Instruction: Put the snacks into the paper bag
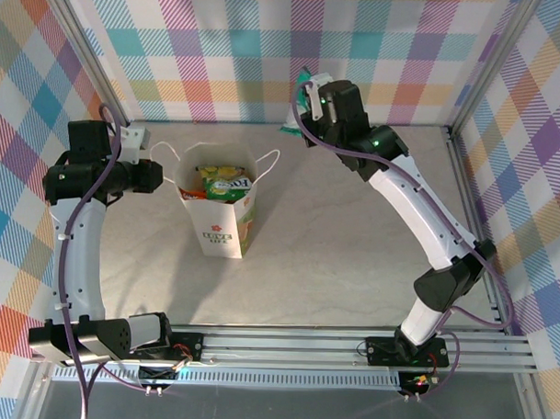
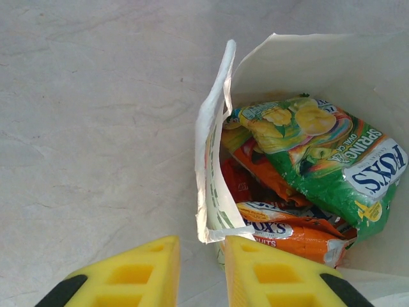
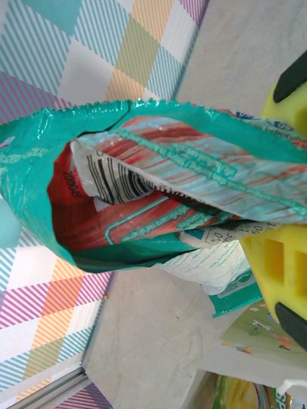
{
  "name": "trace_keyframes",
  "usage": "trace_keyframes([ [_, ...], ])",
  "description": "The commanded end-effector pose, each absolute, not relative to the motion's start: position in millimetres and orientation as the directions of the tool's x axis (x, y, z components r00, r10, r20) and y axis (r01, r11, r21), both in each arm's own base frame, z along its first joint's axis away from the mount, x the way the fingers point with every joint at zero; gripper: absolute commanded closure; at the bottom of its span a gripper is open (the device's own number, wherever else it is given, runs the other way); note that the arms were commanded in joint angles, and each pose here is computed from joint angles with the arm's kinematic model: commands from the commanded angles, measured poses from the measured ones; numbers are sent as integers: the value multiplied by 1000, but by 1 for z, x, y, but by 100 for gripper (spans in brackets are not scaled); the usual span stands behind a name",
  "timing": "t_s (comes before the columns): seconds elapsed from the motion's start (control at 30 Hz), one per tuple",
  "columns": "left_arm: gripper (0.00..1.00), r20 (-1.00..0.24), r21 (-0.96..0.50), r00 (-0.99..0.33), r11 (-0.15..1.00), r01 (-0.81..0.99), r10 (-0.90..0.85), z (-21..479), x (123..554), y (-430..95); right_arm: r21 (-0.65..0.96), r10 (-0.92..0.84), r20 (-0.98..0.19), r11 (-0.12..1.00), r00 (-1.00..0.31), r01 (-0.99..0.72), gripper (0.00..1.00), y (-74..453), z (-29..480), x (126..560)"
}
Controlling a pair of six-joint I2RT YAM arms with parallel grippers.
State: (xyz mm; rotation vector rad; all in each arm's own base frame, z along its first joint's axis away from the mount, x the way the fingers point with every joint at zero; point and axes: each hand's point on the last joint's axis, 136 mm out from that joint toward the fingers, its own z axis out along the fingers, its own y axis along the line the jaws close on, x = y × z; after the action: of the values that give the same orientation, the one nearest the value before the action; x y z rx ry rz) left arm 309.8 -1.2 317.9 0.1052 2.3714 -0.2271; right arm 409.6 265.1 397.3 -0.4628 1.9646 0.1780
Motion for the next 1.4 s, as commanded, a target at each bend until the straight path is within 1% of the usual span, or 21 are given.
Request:
trace_keyframes([
  [0.0, 75, -687, -148, -726, 972, 182, 32, 316, 306, -9, -79, -181, -959, 911, -220, -405, 83, 267, 457, 398],
  [0.1, 74, -681, -149, -731, 970, 190, 38, 315, 307, -11, -96, -194, -963, 897, -189, -431, 83, 277, 467, 391],
  [0.27, 74, -671, -146, -735, 954, 261, 98, 313, 304, -23, -115, -204, -968, 878, -147, -464, 83, 289, 480, 381],
  [0.47, 74, -633, -123, -760, 950, 287, 147, 304, 304, -29, -105, -195, -973, 844, -119, -527, 83, 305, 491, 367],
  [0.63, 74, -639, -107, -752, 949, 295, 162, 305, 301, -30, -80, -196, -973, 781, -121, -620, 83, 330, 485, 358],
  [0.73, 74, -648, -102, -742, 947, 306, 170, 306, 300, -31, -61, -196, -970, 765, -142, -641, 83, 342, 480, 361],
  [1.07, 73, -650, -100, -740, 946, 309, 173, 307, 298, -33, -70, -250, -953, 732, -172, -678, 84, 370, 458, 369],
  [1.2, 73, -656, -94, -734, 946, 311, 176, 308, 296, -33, -79, -256, -953, 722, -160, -687, 84, 376, 459, 367],
  [1.37, 73, -667, -90, -723, 944, 318, 180, 310, 294, -34, -162, -331, -939, 668, -95, -726, 84, 385, 455, 364],
])
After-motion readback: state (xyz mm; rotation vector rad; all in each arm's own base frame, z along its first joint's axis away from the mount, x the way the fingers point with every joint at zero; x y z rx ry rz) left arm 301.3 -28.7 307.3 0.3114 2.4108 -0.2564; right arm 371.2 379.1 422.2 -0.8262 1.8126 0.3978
